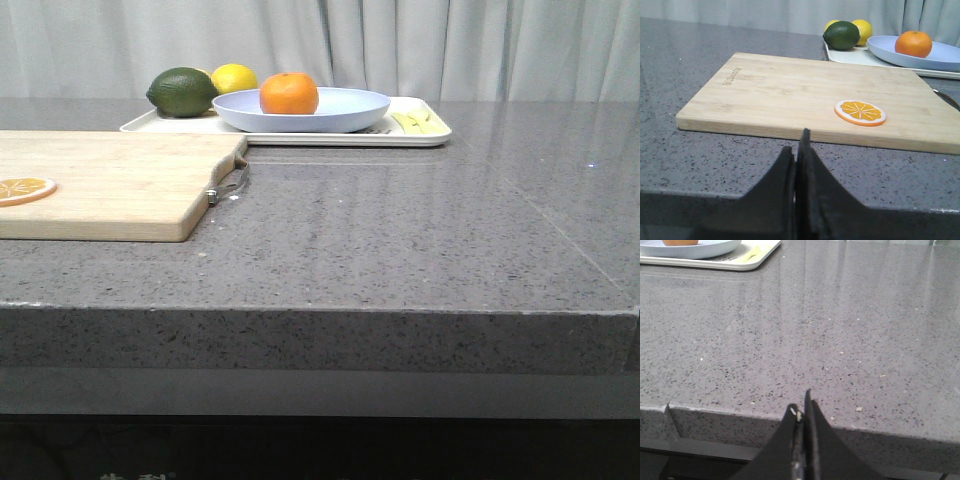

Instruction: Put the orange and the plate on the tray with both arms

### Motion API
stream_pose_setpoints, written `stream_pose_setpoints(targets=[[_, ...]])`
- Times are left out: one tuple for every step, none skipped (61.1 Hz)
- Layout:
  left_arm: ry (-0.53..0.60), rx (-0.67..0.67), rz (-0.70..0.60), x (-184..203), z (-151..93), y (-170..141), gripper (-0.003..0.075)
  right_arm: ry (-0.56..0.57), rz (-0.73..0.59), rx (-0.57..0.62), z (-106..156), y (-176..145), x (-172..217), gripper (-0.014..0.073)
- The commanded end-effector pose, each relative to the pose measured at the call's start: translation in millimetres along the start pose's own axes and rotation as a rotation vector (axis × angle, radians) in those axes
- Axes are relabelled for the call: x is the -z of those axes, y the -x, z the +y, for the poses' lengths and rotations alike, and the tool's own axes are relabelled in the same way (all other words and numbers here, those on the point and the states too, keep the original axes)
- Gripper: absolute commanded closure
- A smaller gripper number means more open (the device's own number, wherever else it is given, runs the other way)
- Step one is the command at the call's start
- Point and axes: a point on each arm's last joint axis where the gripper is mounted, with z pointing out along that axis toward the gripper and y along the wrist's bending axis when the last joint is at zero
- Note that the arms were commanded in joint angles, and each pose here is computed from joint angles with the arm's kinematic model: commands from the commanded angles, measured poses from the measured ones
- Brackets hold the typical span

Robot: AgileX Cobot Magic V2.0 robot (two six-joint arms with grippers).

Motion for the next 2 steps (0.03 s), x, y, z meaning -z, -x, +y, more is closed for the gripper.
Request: stream_pose_setpoints(targets=[[-0.008, 0.019, -0.101, 1.7, -0.6, 7.3, 0.0738, -0.001, -0.100, 0.006, 0.0, 8.8, 2.4, 0.0664], [-0.008, 0.019, -0.101, 1.7, -0.6, 7.3, 0.0738, -0.001, -0.100, 0.006, 0.0, 8.8, 2.4, 0.0664]])
